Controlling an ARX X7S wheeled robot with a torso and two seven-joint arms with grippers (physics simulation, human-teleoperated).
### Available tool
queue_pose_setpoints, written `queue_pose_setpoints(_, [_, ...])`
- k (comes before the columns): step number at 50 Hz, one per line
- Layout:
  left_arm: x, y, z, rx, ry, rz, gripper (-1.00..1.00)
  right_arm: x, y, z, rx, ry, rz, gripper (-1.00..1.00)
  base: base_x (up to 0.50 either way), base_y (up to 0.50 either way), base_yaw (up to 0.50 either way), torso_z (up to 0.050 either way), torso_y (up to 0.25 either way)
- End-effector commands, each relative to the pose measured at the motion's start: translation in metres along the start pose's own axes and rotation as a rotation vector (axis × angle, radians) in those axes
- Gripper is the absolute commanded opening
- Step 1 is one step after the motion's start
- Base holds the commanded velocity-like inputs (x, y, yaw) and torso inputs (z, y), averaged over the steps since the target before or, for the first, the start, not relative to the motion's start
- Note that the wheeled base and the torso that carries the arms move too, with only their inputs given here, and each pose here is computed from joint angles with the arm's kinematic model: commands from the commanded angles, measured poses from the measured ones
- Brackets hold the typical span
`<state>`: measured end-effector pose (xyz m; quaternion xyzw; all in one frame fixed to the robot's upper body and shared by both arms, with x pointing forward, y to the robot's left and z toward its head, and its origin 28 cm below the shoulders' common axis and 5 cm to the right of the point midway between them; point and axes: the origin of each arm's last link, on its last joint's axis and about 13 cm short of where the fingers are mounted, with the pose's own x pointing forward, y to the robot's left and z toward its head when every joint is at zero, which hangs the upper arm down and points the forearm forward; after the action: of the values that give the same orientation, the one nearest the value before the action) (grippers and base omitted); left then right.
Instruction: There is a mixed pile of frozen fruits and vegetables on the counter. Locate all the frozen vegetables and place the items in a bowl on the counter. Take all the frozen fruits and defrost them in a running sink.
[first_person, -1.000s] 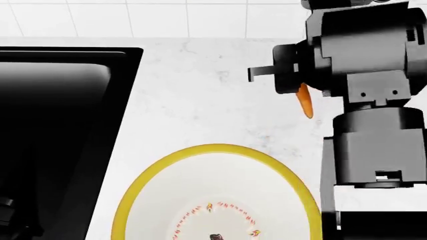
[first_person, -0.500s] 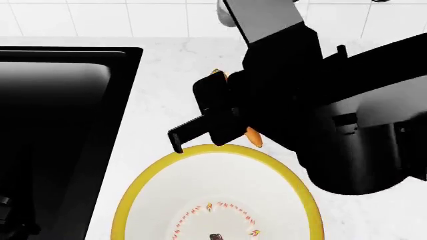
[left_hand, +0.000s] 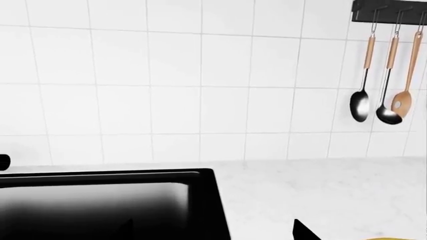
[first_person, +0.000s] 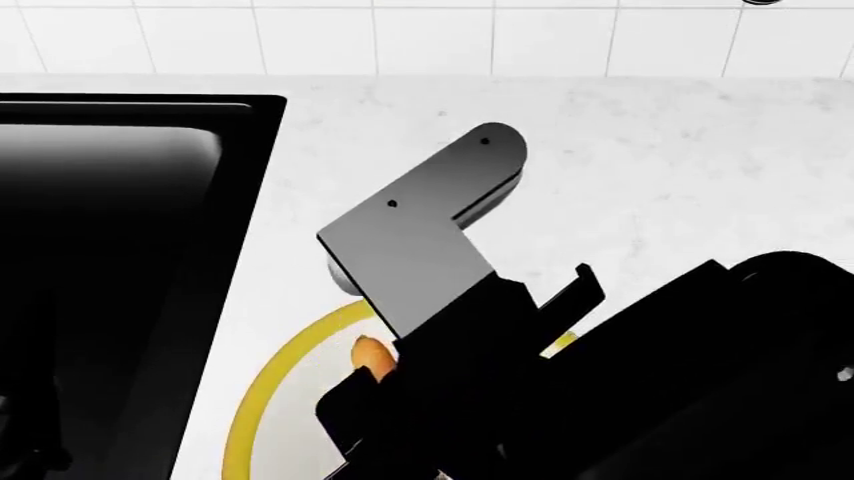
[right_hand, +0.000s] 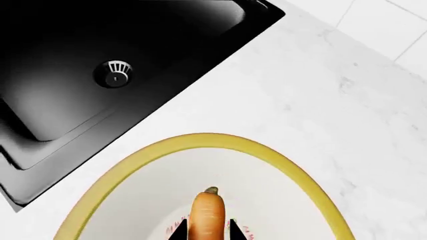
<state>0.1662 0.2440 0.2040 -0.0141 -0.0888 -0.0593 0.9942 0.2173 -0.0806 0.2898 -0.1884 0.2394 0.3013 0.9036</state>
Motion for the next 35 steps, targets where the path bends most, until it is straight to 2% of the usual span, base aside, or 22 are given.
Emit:
queue_pose_setpoints(1, [-0.001,0.000,0.002,-0.010,-0.005,0.001,1.00,0.010,0.003,-0.011,-0.005,0.027,0.014,-1.00,0.00,0.00,0.00,0.000,0.000])
queue_pose_setpoints(6, [0.000,0.000,0.001,-0.016,-0.006,0.005,1.00,0.014,0.000,-0.013,0.003,0.037,0.007,-1.00,0.00,0.00,0.00,0.000,0.000])
queue_pose_setpoints(7, [0.000,0.000,0.000,-0.015,-0.004,0.004,1.00,0.014,0.000,-0.013,0.003,0.039,0.006,1.00,0.00,0.00,0.00,0.000,0.000])
queue_pose_setpoints(14, [0.000,0.002,0.003,-0.025,-0.044,0.032,1.00,0.010,-0.001,-0.010,0.023,0.023,0.005,1.00,0.00,0.00,0.00,0.000,0.000])
queue_pose_setpoints(23, [-0.001,0.001,0.002,-0.052,-0.044,0.005,1.00,-0.005,-0.004,-0.009,0.068,-0.080,-0.036,1.00,0.00,0.00,0.00,0.000,0.000])
queue_pose_setpoints(28, [-0.002,0.001,0.003,-0.042,-0.047,-0.003,1.00,-0.015,-0.009,-0.012,0.091,-0.190,-0.084,1.00,0.00,0.00,0.00,0.000,0.250])
queue_pose_setpoints(35, [-0.004,0.000,0.002,-0.026,-0.047,-0.013,1.00,-0.026,-0.019,-0.019,0.070,-0.312,-0.159,1.00,0.00,0.00,0.00,0.000,0.250])
